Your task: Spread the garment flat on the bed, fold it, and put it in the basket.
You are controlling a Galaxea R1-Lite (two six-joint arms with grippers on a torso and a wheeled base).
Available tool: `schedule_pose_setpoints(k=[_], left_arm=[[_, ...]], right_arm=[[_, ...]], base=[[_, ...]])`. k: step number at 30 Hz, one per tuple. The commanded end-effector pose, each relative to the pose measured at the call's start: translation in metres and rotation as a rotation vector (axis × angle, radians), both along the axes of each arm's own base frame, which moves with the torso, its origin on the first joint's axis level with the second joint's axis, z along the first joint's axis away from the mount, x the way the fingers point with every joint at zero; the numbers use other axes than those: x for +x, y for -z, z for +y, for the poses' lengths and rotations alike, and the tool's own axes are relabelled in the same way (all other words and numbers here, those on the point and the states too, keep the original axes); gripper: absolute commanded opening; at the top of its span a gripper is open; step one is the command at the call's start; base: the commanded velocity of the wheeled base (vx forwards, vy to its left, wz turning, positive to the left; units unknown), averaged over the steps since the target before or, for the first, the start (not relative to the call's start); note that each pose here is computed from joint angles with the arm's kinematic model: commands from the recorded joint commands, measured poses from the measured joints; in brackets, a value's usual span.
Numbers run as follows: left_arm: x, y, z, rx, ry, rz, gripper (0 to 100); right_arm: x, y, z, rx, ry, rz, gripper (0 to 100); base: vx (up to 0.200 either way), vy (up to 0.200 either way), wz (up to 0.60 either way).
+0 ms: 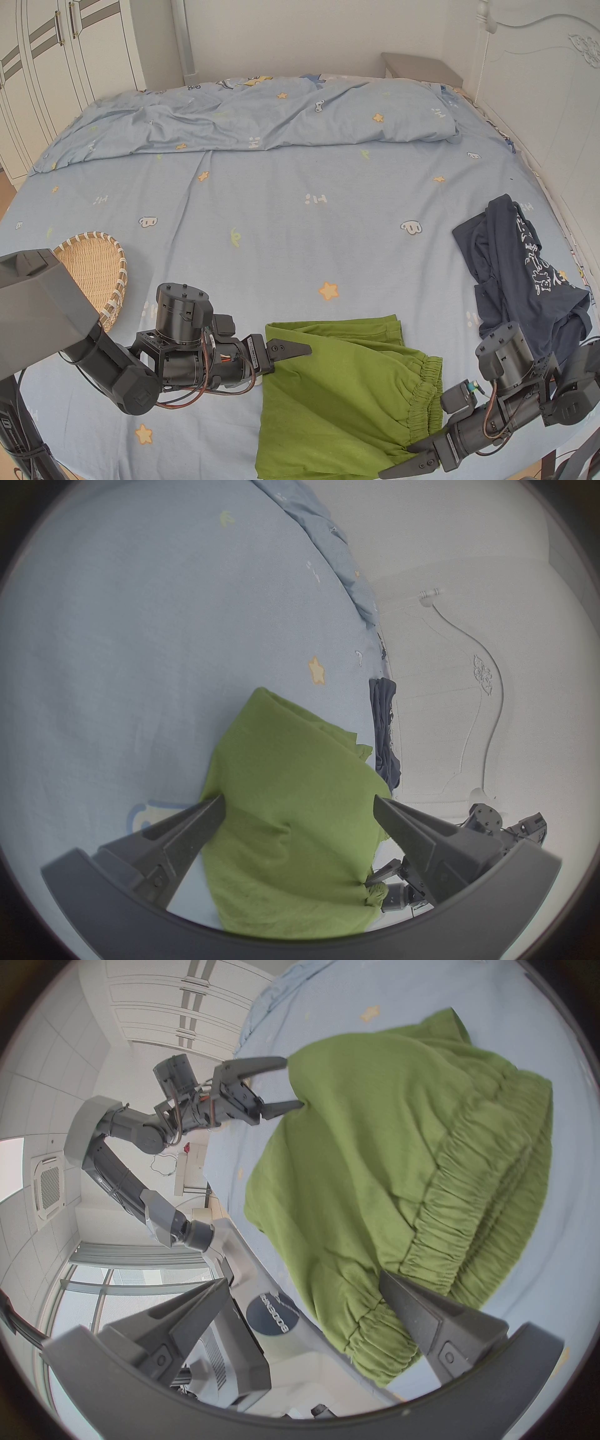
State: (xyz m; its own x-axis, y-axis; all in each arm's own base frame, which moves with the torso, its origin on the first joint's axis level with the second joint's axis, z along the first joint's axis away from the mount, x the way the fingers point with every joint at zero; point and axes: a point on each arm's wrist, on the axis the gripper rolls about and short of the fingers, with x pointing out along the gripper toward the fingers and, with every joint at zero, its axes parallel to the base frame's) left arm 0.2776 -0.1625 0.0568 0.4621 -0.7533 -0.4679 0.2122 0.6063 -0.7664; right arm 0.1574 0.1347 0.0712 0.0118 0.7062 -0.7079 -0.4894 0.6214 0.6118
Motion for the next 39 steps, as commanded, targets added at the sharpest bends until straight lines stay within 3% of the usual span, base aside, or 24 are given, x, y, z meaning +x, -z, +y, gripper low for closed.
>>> schedule_pose_setpoints(k=[1,9,15,21,28,32,39], left_arm=[[-0.004,0.016,0.001,0.008,0.02,0.041,100],[-0.009,0.017,0.015,-0.017,0.045,0.067,100],[-0.014,-0.004,0.038,-0.096,0.071,0.017,100],[-0.018,0.0,0.047,-0.084,0.095,0.007,100],[-0.023,0.004,0.042,-0.062,0.138,-0.006,100],[-0.031,0.012,0.029,-0.049,0.187,0.026,100],[-0.039,0.014,0.029,-0.036,0.205,0.042,100]], right_arm=[[-0.009,0.009,-0.017,-0.023,0.036,0.031,100],[0.003,0.023,-0.022,-0.01,0.059,-0.021,100],[0.006,0.03,-0.027,0.01,0.088,-0.053,100],[0.006,0.029,-0.028,0.029,0.092,-0.084,100],[0.005,-0.003,-0.028,0.138,0.118,-0.234,100],[0.007,-0.038,-0.025,0.229,0.147,-0.338,100],[0.017,-0.078,-0.019,0.269,0.18,-0.432,100]], base=[[0.0,0.0,0.0],[0.0,0.0,0.0],[0.0,0.0,0.0],[0.0,0.0,0.0],[0.0,0.0,0.0],[0.0,0.0,0.0],[0.0,0.0,0.0]])
